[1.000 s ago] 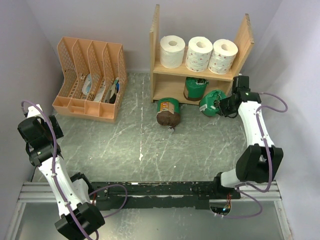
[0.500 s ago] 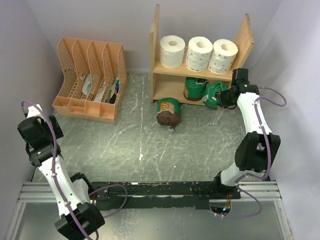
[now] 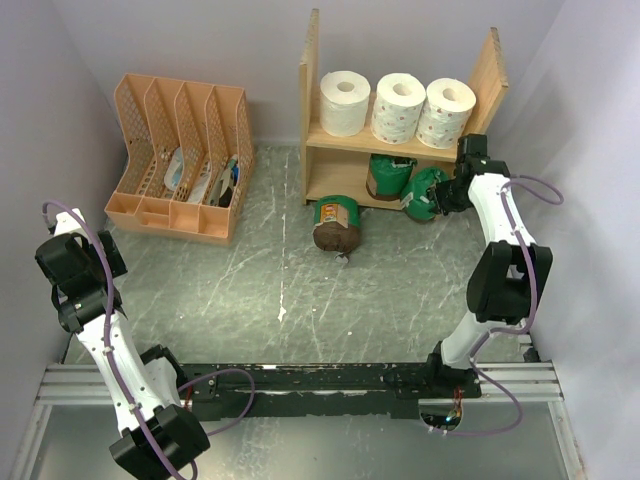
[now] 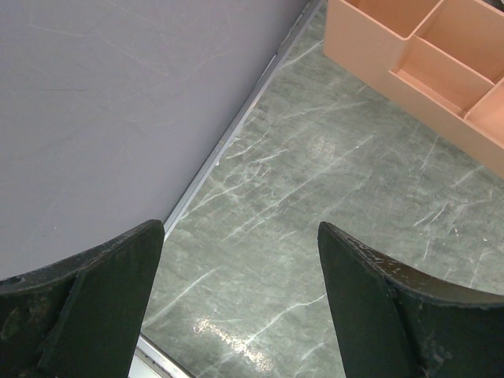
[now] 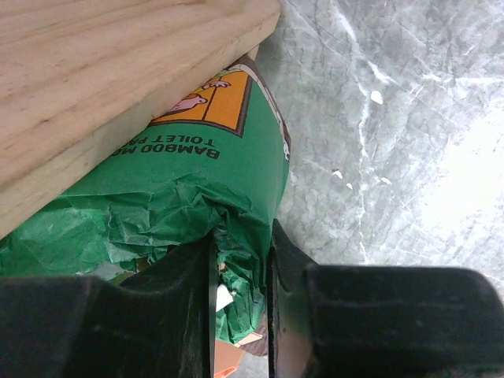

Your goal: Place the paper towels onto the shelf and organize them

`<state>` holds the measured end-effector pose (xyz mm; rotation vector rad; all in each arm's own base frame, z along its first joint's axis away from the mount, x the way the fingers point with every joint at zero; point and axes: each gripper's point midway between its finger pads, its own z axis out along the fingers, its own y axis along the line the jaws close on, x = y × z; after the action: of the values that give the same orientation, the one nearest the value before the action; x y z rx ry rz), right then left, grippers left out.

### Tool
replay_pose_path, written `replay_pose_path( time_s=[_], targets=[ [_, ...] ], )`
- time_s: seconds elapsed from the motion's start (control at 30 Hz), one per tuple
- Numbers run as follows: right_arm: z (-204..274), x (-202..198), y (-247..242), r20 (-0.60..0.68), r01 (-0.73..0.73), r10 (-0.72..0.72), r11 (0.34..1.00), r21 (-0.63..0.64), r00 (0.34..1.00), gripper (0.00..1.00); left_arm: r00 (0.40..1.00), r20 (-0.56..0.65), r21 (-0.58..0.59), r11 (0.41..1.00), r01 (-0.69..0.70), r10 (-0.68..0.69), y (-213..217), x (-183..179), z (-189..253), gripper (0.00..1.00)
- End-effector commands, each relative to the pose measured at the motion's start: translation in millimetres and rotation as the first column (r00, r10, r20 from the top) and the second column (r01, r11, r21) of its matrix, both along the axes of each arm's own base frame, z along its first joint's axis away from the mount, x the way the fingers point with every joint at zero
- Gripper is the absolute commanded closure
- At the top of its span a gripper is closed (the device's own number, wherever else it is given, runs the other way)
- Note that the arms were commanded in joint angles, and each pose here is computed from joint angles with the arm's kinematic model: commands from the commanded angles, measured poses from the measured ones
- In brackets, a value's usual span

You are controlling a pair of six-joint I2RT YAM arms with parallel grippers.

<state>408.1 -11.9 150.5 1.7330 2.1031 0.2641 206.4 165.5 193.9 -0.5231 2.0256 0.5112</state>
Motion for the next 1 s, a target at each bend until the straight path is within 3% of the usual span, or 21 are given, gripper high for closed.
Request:
replay_pose_path(
  time_s=[0.0, 0.43, 0.9, 0.97],
  targets=[
    [18.2, 21.4, -26.7, 0.073, 0.102, -0.097, 0.992, -0.080, 0.993, 1.00, 1.000, 0.021, 0.014, 1.000, -0.003, 0.003, 2.3, 0.2, 8.7, 0.08],
    [16.0, 37.8, -34.5, 0.073, 0.135, -0.129, 0.988, -0.080, 0.989, 1.00, 1.000, 0.021, 0.014, 1.000, -0.005, 0.005, 2.8, 0.5, 9.2, 0.08],
    [31.5, 56.2, -21.0, 0.216, 0.150, -0.153, 0.988, 0.032, 0.964, 1.00, 1.000, 0.022, 0.015, 1.000, -0.008, 0.008, 3.2, 0.3, 9.3, 0.08],
    [33.0, 57.5, -18.5, 0.234, 0.152, -0.160, 0.987, 0.053, 0.959, 0.96, 1.000, 0.020, 0.014, 1.000, -0.007, 0.007, 3.2, 0.3, 8.7, 0.08]
  ],
)
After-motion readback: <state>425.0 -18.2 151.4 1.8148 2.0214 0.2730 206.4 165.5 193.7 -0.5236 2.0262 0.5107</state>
